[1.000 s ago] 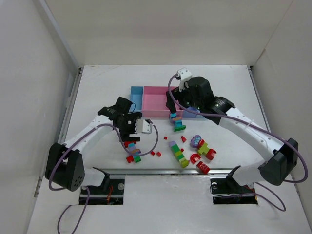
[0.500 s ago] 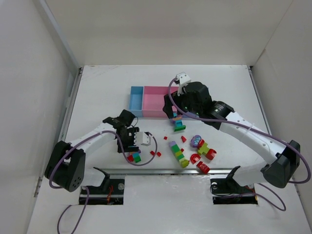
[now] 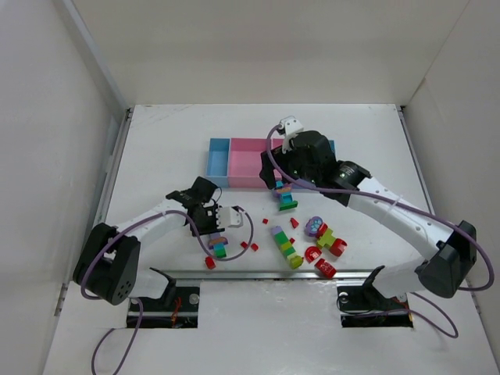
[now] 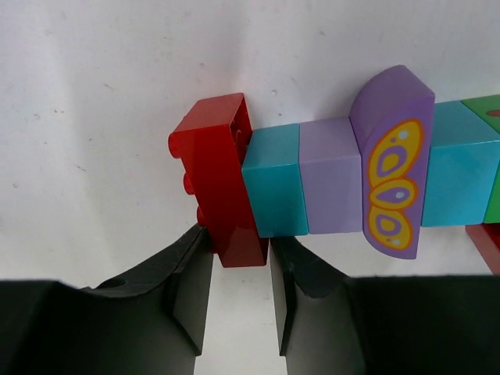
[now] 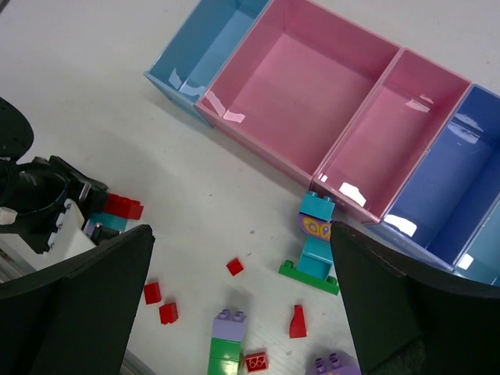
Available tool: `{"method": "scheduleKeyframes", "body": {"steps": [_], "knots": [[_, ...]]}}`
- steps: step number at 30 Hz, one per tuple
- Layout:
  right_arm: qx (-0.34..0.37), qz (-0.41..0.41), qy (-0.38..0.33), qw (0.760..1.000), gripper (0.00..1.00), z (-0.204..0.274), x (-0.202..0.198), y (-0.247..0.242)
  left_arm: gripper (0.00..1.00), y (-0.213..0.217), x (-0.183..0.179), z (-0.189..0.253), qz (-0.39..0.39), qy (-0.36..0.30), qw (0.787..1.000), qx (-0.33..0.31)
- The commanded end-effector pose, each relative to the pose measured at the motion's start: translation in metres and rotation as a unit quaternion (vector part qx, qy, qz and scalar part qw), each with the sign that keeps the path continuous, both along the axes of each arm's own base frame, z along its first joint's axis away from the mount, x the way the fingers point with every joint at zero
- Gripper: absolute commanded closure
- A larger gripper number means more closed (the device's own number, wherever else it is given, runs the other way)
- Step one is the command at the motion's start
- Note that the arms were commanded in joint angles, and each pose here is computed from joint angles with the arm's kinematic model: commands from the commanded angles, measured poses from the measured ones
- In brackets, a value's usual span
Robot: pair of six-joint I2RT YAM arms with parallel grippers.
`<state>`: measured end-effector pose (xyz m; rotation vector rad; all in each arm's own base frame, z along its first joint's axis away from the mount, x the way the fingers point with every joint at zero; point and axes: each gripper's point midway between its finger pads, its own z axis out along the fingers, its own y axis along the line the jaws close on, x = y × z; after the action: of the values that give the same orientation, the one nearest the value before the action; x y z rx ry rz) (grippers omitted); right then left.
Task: Sort the legos into containers by color
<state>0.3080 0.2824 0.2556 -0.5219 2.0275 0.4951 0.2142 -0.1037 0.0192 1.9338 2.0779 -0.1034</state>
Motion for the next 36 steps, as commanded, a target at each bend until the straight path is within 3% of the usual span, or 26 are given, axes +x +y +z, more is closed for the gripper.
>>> {"method": "scheduleKeyframes", "body": {"steps": [1, 5, 11, 18, 23, 25, 36], "knots": [[0.019, 0.018, -0.025, 0.999, 0.0, 0.02, 0.007, 0.017, 1.0, 0.004, -0.002, -0.008, 0.03, 0.011, 0.999, 0.005], [0.008, 0.023, -0.028, 0.999, 0.0, 0.021, 0.012, 0.021, 1.0, -0.001, 0.011, 0.003, 0.058, -0.001, 0.998, -0.01], [0.038, 0.051, -0.056, 0.996, 0.0, 0.062, 0.027, 0.016, 1.0, -0.031, 0.079, 0.077, 0.13, -0.075, 0.984, -0.097], [0.124, 0.125, -0.059, 0.983, 0.0, 0.09, 0.05, -0.01, 1.0, -0.071, 0.123, 0.173, 0.136, -0.13, 0.954, -0.234], [0.146, 0.213, -0.025, 0.966, 0.0, 0.078, 0.05, 0.016, 1.0, -0.091, 0.157, 0.232, 0.129, -0.195, 0.927, -0.295], [0.158, 0.248, -0.019, 0.956, 0.0, 0.076, 0.05, 0.027, 1.0, -0.099, 0.163, 0.239, 0.123, -0.205, 0.924, -0.298], [0.175, 0.271, 0.023, 0.946, 0.0, 0.046, 0.069, 0.052, 1.0, -0.121, 0.172, 0.248, 0.113, -0.203, 0.921, -0.311]]}}
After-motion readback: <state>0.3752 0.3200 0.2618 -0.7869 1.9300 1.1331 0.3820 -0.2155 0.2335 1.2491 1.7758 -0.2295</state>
